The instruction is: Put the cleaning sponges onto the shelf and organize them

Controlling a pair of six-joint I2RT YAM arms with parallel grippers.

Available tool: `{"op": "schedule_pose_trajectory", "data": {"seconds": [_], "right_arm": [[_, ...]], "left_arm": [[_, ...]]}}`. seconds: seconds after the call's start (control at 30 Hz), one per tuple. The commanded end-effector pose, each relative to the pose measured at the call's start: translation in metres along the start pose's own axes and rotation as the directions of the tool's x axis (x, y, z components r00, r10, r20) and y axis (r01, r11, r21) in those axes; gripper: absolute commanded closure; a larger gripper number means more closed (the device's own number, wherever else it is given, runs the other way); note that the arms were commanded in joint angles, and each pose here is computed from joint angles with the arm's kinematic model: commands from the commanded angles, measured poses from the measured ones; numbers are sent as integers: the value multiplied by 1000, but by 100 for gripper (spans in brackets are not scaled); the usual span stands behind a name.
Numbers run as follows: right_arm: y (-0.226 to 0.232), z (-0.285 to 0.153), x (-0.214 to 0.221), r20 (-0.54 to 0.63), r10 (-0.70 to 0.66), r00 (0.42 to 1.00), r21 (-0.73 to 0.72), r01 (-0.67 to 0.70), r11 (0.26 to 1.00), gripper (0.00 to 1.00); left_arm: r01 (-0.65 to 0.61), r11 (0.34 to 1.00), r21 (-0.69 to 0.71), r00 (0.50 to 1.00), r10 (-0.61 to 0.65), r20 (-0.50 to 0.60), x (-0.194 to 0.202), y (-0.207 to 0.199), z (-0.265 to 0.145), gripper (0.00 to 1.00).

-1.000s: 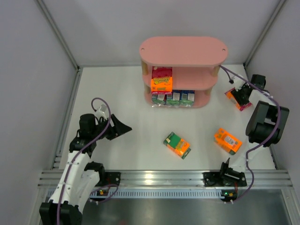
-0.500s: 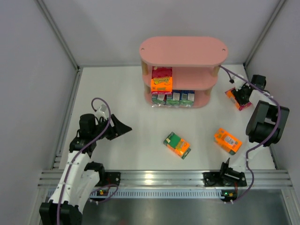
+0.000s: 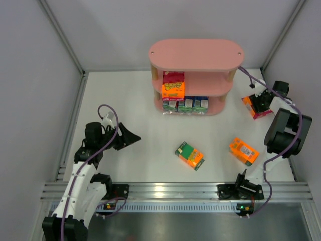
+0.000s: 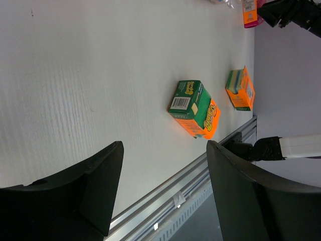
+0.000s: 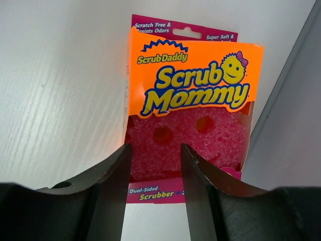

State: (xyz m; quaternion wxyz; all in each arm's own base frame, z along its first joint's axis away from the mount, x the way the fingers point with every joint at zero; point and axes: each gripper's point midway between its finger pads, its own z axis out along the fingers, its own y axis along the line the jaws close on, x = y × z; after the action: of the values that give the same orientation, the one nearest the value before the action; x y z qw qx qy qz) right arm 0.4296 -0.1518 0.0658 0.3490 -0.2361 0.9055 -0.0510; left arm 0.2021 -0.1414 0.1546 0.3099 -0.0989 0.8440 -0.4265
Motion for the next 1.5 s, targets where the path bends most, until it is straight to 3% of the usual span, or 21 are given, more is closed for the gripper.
{"op": "schedule_pose_trajectory", "data": {"seconds": [0.0, 0.2, 0.43, 0.97, 1.17, 1.3, 1.47], "right_arm": [[-6, -21, -30, 104, 2, 995, 14, -3, 1000, 55], [-15, -31, -39, 137, 10, 991, 66, -19, 998, 55], [-1, -34, -44, 165, 36, 986, 3, -37, 999, 55], [3, 10, -13, 47, 66, 997, -77, -62, 995, 55], [7, 18, 7, -5, 38, 999, -73, -38, 997, 64], [11, 15, 17, -15, 20, 1000, -60, -21, 998, 79], [7, -11, 9, 68, 30, 997, -71, -25, 997, 90]], "left_arm": [[-48, 998, 42, 999, 47, 20, -6, -9, 1, 27], [-49, 998, 42, 999, 48, 17, -6, -8, 1, 27], [-49, 998, 39, 999, 49, 18, -6, -8, 1, 27], [-44, 998, 35, 999, 43, 15, -6, -6, 2, 27], [-42, 999, 34, 999, 42, 16, -6, -6, 2, 27], [-43, 998, 34, 999, 42, 14, -5, -6, 2, 27], [-43, 998, 41, 999, 42, 13, -5, -8, 1, 27]]}}
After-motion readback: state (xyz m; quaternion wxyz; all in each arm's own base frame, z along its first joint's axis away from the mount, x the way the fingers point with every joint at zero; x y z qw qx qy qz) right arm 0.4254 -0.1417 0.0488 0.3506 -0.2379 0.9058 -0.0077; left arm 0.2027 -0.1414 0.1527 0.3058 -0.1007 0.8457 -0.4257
